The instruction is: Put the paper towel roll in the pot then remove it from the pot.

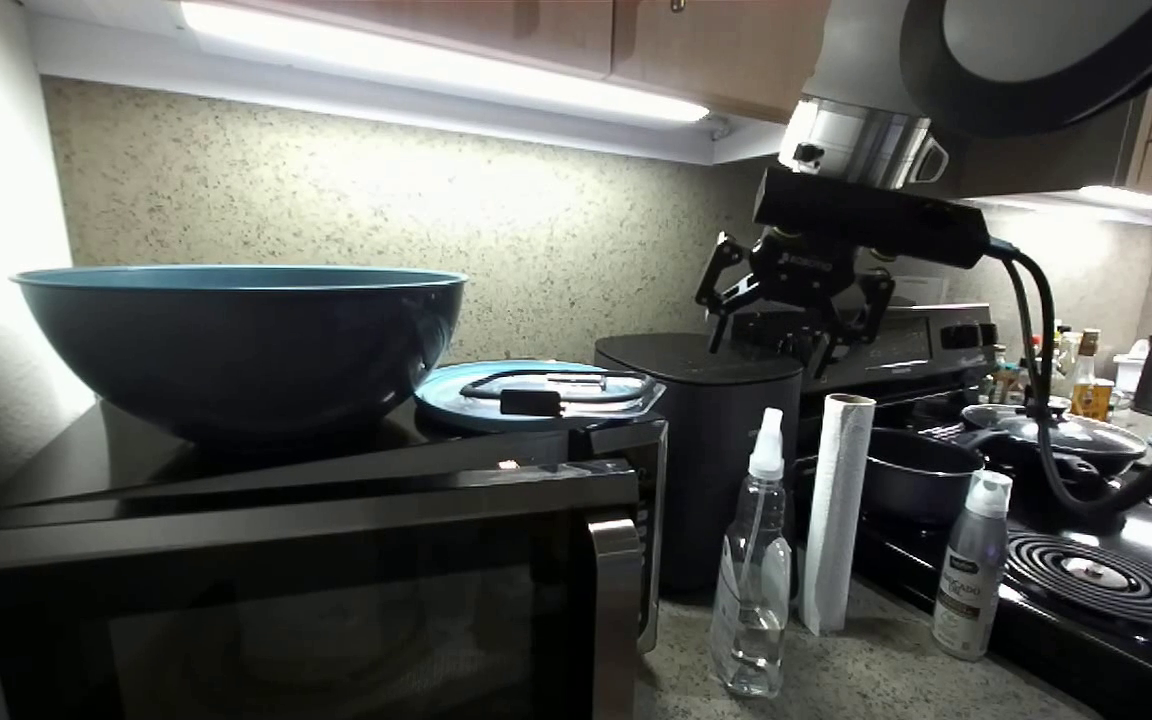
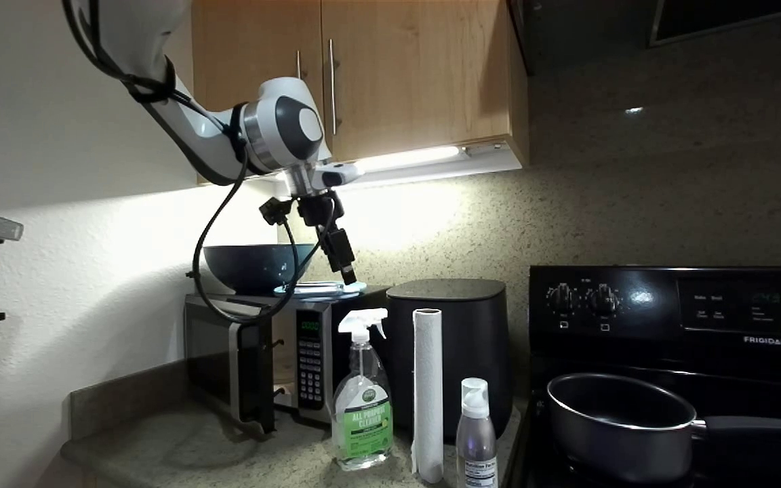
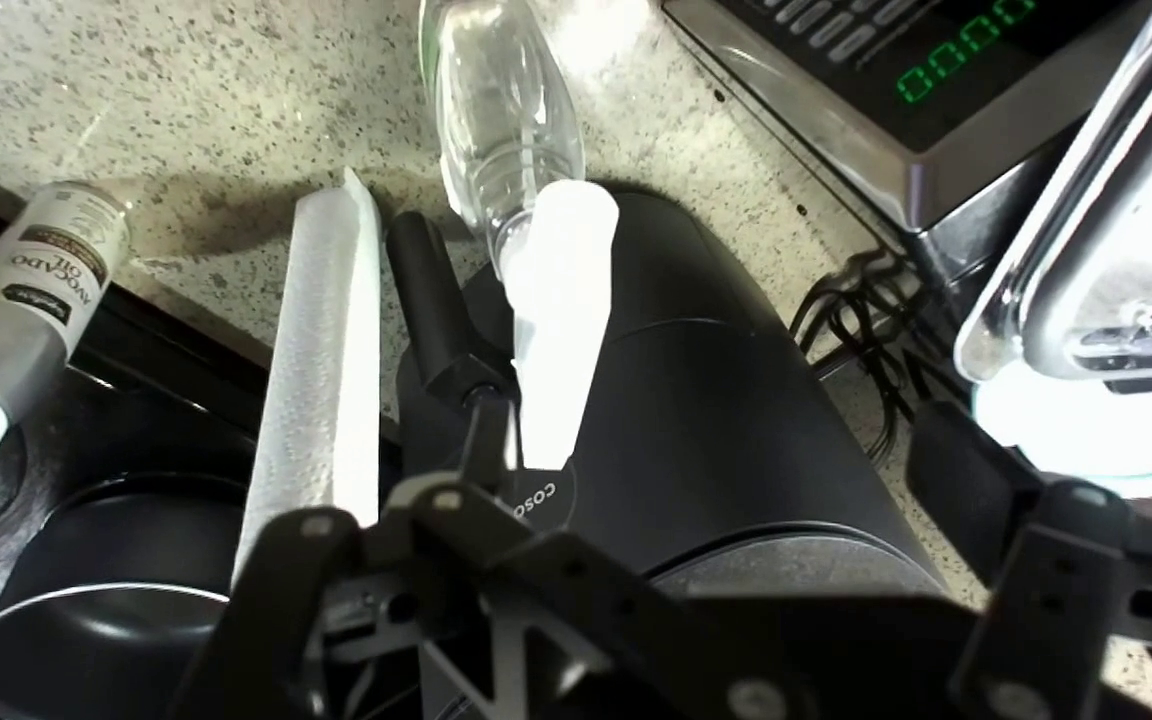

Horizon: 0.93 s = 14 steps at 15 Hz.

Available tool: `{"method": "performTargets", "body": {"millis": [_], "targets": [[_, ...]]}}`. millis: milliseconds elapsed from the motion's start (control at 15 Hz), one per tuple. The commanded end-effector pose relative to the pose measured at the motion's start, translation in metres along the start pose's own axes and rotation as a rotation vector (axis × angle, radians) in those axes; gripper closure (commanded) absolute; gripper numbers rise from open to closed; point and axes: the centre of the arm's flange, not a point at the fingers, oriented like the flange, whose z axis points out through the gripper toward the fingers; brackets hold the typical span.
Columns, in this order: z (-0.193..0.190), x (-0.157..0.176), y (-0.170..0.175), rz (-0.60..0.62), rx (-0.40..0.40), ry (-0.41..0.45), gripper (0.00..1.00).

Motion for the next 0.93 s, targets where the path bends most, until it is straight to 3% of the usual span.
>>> {"method": "performTargets", "body": {"millis": [0, 333, 867], "targets": [[0.000, 0.000, 0.000, 0.000, 0.000, 0.001, 0.00], [-0.002, 0.012, 0.018, 0.047, -0.014, 0.003, 0.00], [-0.015, 0.069, 0.111, 0.405, -0.043, 0.068, 0.00]]}}
